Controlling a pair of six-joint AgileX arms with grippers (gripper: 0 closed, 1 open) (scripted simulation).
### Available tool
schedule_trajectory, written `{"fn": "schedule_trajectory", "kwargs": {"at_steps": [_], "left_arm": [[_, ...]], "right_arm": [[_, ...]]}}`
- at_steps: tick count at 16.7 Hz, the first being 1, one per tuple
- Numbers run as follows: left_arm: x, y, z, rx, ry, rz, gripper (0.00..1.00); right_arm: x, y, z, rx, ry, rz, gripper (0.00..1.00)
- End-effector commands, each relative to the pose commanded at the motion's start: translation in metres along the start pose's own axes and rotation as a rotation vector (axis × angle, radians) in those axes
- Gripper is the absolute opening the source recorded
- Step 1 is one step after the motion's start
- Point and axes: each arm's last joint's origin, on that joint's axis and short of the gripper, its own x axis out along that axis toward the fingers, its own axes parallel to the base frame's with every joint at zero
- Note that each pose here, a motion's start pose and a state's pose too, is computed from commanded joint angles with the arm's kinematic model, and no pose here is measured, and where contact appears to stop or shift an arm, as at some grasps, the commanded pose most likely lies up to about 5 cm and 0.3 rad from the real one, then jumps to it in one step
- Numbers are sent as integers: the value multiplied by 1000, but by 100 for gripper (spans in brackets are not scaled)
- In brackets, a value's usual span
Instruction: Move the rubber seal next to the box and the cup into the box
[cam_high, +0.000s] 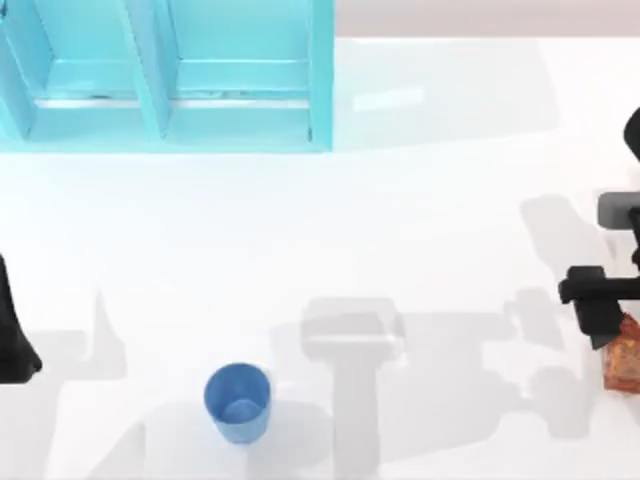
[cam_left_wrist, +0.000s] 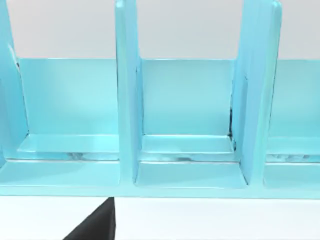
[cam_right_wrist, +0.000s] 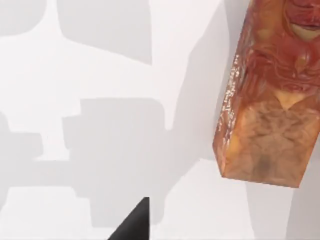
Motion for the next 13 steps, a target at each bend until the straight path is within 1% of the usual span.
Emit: {"fn": "schedule_trajectory", "kwargs": {"at_steps": [9,13], "left_arm": [[0,0,0,0,0,0,100],[0,0,0,0,0,0,100]], "right_arm": [[-1,0,0,-1,0,0,100],[-21,1,4,3,16,-4,100]]}}
